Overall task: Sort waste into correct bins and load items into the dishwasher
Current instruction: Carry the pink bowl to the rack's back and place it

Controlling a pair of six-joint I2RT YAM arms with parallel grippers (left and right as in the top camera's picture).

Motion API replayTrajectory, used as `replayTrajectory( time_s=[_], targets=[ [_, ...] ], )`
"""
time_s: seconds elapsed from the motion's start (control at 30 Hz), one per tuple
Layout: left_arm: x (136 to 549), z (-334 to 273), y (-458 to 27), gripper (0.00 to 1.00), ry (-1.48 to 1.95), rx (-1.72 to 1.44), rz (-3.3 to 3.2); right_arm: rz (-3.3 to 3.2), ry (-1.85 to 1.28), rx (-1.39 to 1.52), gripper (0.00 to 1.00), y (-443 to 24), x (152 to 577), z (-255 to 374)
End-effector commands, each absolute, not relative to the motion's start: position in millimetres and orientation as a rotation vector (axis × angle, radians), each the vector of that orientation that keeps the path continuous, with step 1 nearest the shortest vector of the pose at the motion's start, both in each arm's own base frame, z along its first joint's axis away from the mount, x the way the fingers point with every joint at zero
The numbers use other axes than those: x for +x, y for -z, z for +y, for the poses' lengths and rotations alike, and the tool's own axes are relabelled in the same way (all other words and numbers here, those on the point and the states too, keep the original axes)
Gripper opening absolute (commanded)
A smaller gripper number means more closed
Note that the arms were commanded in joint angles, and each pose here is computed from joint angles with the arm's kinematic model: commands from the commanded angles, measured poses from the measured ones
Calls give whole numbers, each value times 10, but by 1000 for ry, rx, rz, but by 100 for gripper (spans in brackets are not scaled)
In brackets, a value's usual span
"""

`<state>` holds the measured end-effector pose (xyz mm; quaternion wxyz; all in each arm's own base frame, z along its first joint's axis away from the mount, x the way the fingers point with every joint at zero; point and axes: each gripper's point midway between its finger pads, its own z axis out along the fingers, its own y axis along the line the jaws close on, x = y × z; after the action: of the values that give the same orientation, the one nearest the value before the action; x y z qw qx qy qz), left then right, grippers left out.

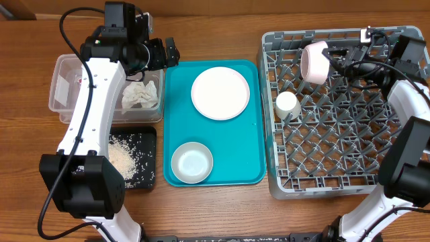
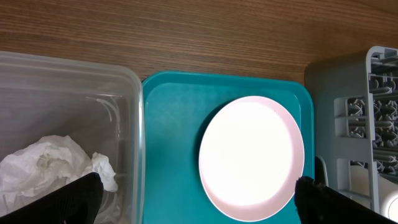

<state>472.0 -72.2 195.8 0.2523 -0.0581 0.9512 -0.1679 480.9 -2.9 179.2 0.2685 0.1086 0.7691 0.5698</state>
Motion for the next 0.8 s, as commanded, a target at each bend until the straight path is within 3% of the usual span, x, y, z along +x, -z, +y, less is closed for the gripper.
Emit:
replayTrajectory(
  time_s=[0.0, 0.17, 0.23, 0.37, 0.6, 0.77],
  targets=[
    [4737, -675, -2135, 100, 446, -167, 2543, 2122, -1379, 456, 6, -1499, 4897, -323],
    [4737, -675, -2134, 100, 446, -167, 2544, 2115, -1369, 534, 25, -1463, 4841, -542],
    [4737, -675, -2135, 100, 446, -167, 2543, 2110, -1364, 564, 51, -1452, 4818, -630],
    [4737, -675, -2135, 100, 446, -167, 2543, 2084, -1337, 599, 71, -1463, 4794, -836],
    [4737, -675, -2134, 100, 446, -167, 2544, 2014, -1239, 590, 75, -1762, 4728, -1209],
    [4737, -675, -2135, 100, 446, -167, 2543, 2057, -931, 613, 77, -2025, 4637, -1386]
  ],
)
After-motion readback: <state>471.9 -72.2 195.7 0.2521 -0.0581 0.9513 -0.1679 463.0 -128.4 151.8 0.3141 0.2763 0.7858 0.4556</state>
